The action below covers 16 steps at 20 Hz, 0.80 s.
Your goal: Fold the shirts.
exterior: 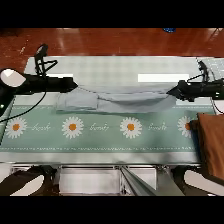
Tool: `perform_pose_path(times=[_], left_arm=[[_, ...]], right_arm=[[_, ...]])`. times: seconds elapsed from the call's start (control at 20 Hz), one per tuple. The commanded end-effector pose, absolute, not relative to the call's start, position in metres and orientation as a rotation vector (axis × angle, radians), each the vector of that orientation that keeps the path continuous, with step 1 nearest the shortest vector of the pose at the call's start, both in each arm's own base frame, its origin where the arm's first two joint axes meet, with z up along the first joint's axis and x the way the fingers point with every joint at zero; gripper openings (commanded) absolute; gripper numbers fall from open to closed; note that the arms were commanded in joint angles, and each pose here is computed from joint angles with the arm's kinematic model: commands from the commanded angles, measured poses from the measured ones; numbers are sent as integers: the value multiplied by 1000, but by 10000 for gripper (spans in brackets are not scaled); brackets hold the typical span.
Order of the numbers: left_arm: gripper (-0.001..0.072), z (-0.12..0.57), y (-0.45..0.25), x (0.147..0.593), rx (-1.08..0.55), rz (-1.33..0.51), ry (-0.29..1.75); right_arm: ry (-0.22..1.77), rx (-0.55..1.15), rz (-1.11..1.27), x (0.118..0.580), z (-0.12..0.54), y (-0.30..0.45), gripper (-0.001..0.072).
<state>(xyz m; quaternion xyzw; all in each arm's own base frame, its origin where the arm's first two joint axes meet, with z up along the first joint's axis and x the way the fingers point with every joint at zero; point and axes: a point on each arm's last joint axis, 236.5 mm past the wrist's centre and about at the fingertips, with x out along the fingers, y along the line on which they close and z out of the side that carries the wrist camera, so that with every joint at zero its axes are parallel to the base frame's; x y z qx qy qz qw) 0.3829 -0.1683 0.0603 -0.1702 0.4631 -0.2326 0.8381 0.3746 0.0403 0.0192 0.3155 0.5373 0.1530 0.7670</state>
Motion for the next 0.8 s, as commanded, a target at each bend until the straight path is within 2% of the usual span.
perform_pose_path(times=[0.0,0.25,0.45,0.75], left_arm=[[20,50,-224,379,-295,-605,1007],[19,11,-371,363,-159,-856,1126],[19,-21,-470,305,-84,-1049,1259],[19,-43,-533,255,-145,-1119,1352]], right_arm=[[1048,558,303,326,88,45,22],[893,530,309,265,158,69,22],[868,532,313,250,169,75,22],[847,549,325,254,174,78,22]])
